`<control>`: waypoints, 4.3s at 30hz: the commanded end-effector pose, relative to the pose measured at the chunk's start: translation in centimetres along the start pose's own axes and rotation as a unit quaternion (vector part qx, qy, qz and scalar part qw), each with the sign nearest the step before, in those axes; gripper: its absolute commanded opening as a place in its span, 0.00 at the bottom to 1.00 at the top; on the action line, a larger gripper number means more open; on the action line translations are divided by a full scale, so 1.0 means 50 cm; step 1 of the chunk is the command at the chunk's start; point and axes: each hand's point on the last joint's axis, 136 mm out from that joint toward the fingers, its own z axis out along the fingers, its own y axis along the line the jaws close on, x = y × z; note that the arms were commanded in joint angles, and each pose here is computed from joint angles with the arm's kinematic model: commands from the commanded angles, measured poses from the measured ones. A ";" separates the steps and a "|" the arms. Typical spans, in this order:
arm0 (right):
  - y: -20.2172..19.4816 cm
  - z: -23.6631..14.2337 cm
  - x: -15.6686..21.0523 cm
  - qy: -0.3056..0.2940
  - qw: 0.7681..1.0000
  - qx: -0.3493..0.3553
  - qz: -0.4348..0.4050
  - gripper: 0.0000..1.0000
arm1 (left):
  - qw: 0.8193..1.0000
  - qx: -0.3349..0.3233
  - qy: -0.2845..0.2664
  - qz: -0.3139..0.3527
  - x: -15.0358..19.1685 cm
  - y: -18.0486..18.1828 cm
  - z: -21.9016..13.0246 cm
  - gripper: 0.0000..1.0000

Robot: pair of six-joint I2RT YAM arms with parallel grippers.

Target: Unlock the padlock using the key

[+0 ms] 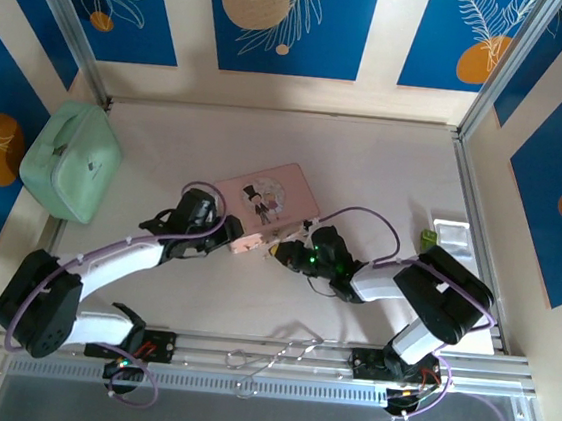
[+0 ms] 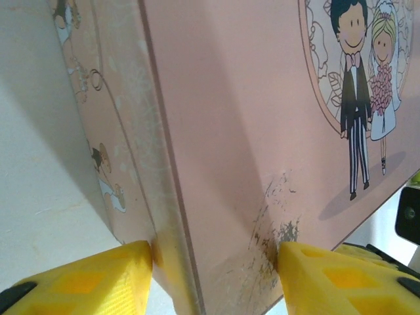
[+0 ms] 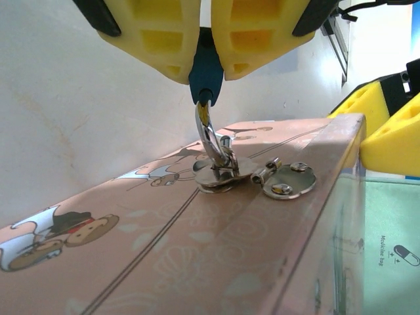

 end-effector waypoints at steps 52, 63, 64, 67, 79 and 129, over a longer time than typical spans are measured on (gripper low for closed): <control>-0.011 0.002 0.011 -0.006 1.000 0.007 0.017 0.00 | 0.999 0.036 0.002 -0.013 -0.028 -0.028 0.007 0.61; -0.017 -0.012 -0.006 -0.022 1.000 0.004 0.020 0.00 | 0.999 -0.019 0.014 -0.026 -0.016 0.029 0.037 0.54; -0.016 -0.012 -0.007 -0.023 1.000 0.002 0.020 0.00 | 0.999 -0.021 0.017 -0.027 -0.013 0.032 0.041 0.53; -0.014 -0.014 -0.015 -0.028 0.999 -0.002 0.021 0.00 | 0.999 -0.027 0.020 -0.026 -0.010 0.040 0.043 0.52; -0.011 -0.004 -0.037 -0.037 0.999 -0.011 0.031 0.00 | 0.999 -0.039 0.024 -0.016 -0.007 0.060 0.037 0.50; -0.030 0.006 -0.019 -0.023 0.999 0.025 0.012 0.00 | 0.998 -0.060 0.023 0.006 -0.041 0.089 0.031 0.48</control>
